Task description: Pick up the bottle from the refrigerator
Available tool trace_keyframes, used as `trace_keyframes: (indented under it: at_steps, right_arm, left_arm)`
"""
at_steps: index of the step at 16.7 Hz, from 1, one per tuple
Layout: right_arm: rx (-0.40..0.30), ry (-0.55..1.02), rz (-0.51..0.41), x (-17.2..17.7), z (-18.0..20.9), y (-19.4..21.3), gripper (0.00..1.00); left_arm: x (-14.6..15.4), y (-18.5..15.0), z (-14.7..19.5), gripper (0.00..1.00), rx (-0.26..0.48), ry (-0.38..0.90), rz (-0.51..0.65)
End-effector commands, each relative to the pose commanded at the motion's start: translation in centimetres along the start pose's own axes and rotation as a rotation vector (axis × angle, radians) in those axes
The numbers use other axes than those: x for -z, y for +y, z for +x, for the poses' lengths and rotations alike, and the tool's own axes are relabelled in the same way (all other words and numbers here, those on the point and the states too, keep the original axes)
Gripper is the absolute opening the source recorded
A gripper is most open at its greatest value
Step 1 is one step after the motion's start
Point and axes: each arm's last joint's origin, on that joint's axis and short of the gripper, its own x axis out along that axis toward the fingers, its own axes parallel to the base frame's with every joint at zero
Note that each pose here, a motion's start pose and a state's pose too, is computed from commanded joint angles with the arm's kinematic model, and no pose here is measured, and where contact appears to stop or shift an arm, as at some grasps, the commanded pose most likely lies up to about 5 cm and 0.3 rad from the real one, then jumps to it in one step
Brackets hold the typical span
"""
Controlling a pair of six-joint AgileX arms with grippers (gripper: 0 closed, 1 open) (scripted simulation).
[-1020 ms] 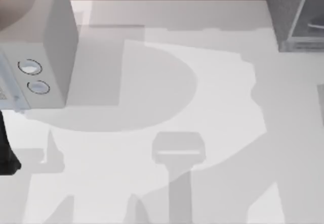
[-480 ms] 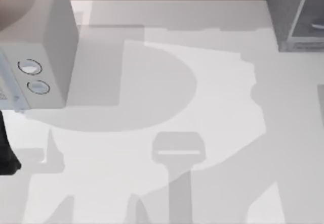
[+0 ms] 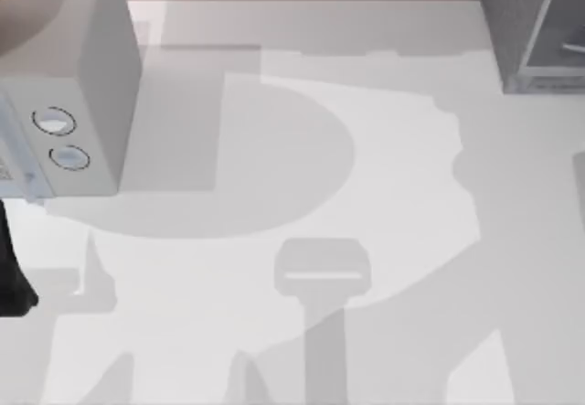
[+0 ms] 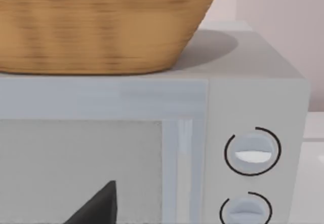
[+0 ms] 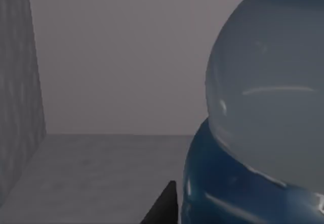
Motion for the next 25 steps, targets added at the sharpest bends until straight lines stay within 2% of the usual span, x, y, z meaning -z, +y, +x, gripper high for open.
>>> trace_keyframes:
  at_steps: [7,13,16,22,25]
  right_arm:
    - [0.000,0.003,0.000,-4.8,0.0,0.0,0.00]
    - [-0.001,0.000,0.001,-4.9,-0.3,-0.1,0.00]
    - [-0.001,0.002,0.001,-5.0,-2.2,-0.2,0.00]
    - [-0.002,0.014,0.004,-4.6,-8.4,-0.1,0.00]
    - [-0.001,0.005,0.003,-4.7,-10.0,-0.1,0.00]
  left_arm:
    - [0.0,0.0,0.0,1.00,0.000,0.000,0.000]
    - [0.0,0.0,0.0,1.00,0.000,0.000,0.000]
    - [0.0,0.0,0.0,1.00,0.000,0.000,0.000]
    - [0.0,0.0,0.0,1.00,0.000,0.000,0.000]
    - [0.0,0.0,0.0,1.00,0.000,0.000,0.000]
